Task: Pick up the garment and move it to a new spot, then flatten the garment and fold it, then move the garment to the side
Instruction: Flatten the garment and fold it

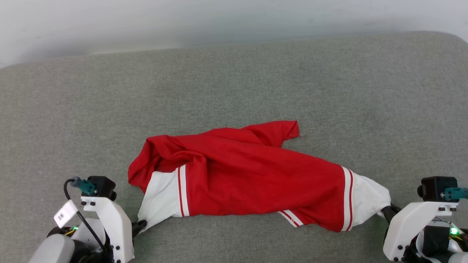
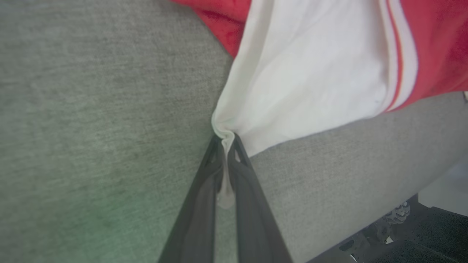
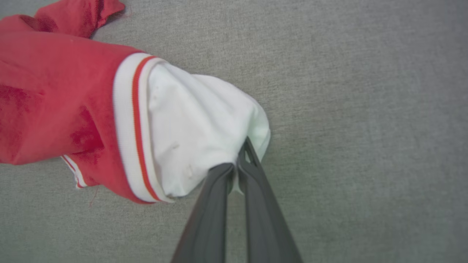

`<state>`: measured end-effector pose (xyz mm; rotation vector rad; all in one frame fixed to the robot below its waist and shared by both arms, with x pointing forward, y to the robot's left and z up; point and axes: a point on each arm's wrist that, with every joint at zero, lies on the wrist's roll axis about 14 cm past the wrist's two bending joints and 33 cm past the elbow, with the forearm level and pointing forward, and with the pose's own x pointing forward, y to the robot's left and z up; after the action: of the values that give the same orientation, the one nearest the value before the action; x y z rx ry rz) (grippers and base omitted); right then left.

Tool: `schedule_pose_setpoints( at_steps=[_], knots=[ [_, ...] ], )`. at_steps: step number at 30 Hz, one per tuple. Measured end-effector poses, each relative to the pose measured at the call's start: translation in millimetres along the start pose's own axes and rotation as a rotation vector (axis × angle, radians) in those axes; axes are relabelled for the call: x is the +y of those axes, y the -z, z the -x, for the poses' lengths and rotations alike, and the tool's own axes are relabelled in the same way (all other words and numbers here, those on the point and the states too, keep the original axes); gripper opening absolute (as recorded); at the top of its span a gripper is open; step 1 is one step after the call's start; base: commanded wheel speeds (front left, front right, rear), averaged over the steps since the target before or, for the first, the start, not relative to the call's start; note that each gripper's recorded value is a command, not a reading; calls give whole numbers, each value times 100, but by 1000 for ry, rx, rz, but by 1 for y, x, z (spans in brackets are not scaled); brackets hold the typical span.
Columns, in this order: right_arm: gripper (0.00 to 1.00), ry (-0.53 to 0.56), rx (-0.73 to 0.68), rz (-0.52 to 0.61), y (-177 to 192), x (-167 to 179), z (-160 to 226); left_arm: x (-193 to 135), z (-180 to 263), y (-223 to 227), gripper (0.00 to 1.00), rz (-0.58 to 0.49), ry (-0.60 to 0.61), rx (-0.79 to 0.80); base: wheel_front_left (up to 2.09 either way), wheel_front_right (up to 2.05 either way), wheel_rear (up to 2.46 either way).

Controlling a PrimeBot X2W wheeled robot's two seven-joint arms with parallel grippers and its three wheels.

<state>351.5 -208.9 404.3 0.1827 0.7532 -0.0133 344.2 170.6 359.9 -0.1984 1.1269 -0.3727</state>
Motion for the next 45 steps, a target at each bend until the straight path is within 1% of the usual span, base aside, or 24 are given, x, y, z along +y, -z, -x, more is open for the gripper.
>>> schedule_pose_setpoints(
  at_steps=[2,5,8,15,20,28,33,40,45],
  knots=[
    [0,-3,-21,8,-4,2,2,0,2,-3,0,-17,-14,-46,0,0,0],
    [0,-6,-82,28,-19,5,5,1,10,-20,0,-62,-43,-159,0,0,0],
    [0,-8,-144,41,-34,8,11,-4,28,-53,0,-119,-66,-328,0,0,0],
    [0,-30,-286,96,-77,14,24,-15,101,-132,0,-198,-132,-736,0,0,0],
    [0,-61,-400,138,-125,26,30,-27,155,-181,0,-205,-168,-968,0,0,0],
    [0,-108,-556,187,-215,48,25,-32,208,-261,0,-205,-206,-1204,0,0,0],
    [0,-136,-647,188,-272,66,15,-25,226,-313,0,-243,-253,-1293,0,0,0],
    [0,-119,-813,229,-357,82,8,-20,250,-382,0,-310,-291,-1432,0,0,0],
    [0,-103,-931,262,-407,89,12,-15,262,-418,0,-340,-304,-1520,0,0,0]
  ],
)
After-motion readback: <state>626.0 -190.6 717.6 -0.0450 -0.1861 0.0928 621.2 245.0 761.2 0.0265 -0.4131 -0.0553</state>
